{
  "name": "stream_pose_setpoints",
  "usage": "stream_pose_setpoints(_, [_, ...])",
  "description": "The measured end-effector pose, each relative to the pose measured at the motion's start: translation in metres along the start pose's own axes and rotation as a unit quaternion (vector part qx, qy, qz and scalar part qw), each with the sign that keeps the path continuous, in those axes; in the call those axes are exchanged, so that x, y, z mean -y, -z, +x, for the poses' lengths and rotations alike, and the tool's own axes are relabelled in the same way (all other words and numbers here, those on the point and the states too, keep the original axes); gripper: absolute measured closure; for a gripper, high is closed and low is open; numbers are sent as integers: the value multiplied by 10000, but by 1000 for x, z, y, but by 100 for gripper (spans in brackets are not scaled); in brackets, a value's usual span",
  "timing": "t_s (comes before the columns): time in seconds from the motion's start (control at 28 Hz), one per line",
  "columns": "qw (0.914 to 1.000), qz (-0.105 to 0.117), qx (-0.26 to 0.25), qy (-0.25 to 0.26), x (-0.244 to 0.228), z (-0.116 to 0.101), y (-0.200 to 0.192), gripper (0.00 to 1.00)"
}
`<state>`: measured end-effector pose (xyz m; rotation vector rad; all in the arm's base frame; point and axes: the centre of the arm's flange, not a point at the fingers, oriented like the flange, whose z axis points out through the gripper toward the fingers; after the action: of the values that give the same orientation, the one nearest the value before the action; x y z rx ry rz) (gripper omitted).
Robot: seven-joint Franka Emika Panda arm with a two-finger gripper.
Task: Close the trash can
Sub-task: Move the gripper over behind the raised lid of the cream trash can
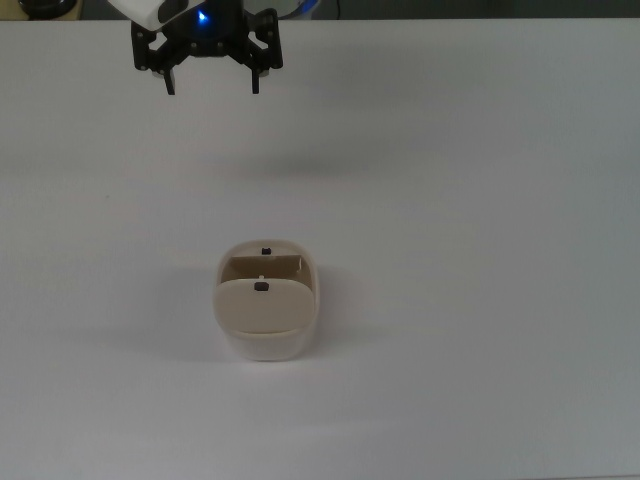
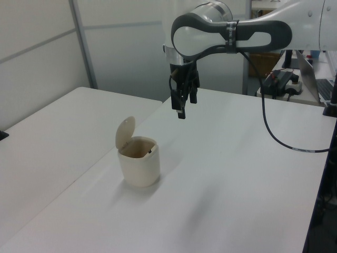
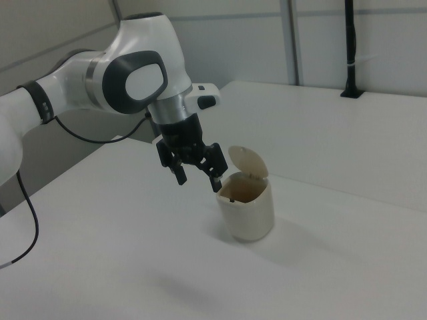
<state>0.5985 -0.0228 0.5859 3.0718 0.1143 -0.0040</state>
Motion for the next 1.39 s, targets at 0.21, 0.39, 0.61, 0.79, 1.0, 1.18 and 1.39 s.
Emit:
stream_pose_setpoints(0.21, [10000,1,-3,40,2,0,0,9])
stream_pose_setpoints(0.39, [9999,1,-5,143,2,0,1,30])
stream_pose_setpoints(0.61, [9998,1,-5,184,2,0,1,56])
stream_pose_setpoints(0.79, [9998,1,-5,190,2,0,1,74])
stream_pose_setpoints(1.0, [9998,1,-9,198,2,0,1,95])
stream_pose_setpoints(1.18, [9990,-41,-405,202,2,10,6,99])
stream_pose_setpoints(1.39, [9922,-71,-1224,227,5,35,8,99])
